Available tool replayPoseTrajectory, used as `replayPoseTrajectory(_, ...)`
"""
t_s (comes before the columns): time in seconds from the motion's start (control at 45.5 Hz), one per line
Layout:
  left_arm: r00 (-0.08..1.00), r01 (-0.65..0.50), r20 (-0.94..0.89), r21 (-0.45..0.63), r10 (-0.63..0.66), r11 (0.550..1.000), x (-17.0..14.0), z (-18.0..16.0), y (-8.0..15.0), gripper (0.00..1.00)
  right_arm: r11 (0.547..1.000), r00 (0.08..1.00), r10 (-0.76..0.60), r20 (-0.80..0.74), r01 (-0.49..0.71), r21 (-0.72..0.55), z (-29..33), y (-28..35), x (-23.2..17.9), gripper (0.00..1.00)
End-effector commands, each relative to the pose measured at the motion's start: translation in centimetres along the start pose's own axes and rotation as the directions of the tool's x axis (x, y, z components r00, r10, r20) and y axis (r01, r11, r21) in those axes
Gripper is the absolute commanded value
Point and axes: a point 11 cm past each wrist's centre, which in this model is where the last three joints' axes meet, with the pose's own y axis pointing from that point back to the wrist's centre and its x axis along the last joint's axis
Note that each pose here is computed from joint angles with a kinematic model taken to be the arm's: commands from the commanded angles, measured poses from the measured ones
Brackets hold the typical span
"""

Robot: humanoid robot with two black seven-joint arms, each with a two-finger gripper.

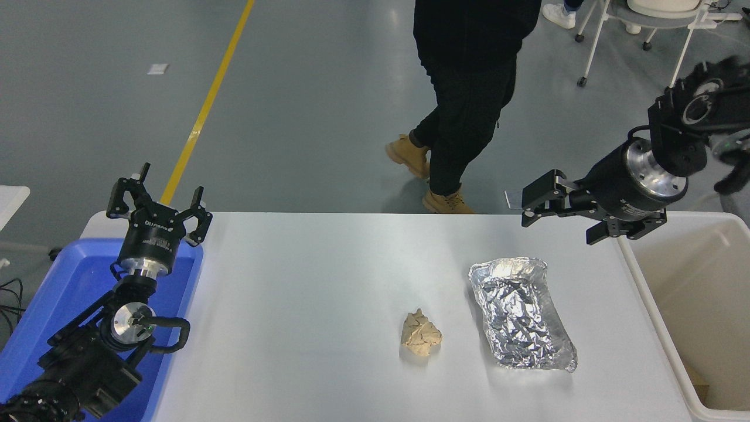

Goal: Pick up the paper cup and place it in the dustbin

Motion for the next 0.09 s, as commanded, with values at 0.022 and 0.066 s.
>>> replayPoseTrajectory(0.022, 1.0, 0.0, 0.0, -0.001, 0.0, 1.0, 0.0, 0.02, 0.0, 0.98, 0.999, 0.996, -0.044, -0.081, 0.042, -0.02, -2.1, 0.48, -1.3, 1.0)
replayPoseTrajectory(0.066, 1.0, 0.0, 0.0, 0.0, 0.0, 1.0, 0.0, 0.0, 0.0, 0.98, 0.999, 0.995, -0.049, -0.085, 0.047, -0.024, -2.17, 0.32, -1.39, 1.0)
